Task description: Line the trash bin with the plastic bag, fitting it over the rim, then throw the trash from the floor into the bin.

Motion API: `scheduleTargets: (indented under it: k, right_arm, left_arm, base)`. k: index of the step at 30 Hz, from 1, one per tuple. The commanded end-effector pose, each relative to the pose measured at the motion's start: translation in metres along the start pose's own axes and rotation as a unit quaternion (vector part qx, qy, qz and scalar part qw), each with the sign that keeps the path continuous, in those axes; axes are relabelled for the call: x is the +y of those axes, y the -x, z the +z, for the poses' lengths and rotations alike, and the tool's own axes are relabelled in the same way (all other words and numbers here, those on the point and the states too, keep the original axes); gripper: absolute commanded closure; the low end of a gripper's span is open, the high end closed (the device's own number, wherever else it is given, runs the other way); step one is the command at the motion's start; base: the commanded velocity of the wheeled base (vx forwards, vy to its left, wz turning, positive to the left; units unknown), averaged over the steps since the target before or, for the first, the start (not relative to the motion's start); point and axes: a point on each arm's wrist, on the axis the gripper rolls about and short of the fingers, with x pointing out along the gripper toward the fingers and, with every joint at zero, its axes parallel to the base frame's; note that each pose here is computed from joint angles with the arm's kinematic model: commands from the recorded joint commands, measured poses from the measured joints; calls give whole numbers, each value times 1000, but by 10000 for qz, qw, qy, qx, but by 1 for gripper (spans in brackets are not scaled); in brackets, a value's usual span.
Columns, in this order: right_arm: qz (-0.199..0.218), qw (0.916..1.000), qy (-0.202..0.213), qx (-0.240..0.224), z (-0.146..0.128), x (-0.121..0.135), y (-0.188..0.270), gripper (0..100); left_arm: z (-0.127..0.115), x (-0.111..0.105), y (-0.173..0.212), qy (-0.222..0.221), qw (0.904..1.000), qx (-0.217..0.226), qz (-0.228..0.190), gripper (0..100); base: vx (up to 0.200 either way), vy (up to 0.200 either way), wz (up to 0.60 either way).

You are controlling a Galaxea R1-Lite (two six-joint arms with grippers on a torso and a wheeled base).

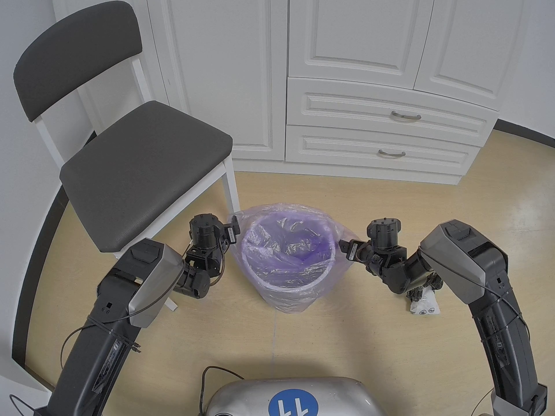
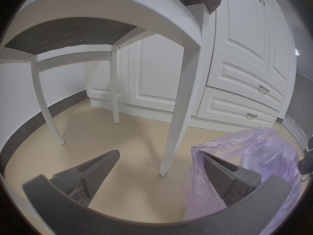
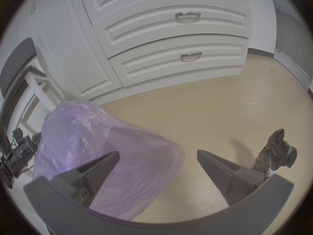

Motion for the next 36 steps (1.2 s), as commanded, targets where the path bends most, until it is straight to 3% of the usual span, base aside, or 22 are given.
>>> scheduleTargets:
  k: [1,11,17,23,28,36]
  right_arm:
    - [-38,9997,-247,25,-10,-1,-19,0]
    - [-136,9996,-219,153,-24,0,-32,0]
    - [-467,9981,-157,372,-24,-2,-37,0]
    - [-539,9977,-141,379,-25,0,-36,0]
    - [-543,9969,-73,562,-29,5,-25,0]
    - [-494,9962,39,716,-30,14,-11,0]
  left_arm:
    - [-12,3,-10,1,10000,48,49,0]
    - [-26,6,-11,-89,9994,326,108,0]
    - [-36,8,-10,-213,9972,696,177,0]
    - [-31,8,-11,-172,9979,601,175,0]
    - [-27,12,-12,-229,9971,589,419,0]
    - [-10,22,17,-416,9924,1136,223,0]
  base:
    - [0,0,0]
    - [0,0,0]
    - [0,0,0]
    - [0,0,0]
    - [0,0,0]
    - [0,0,0]
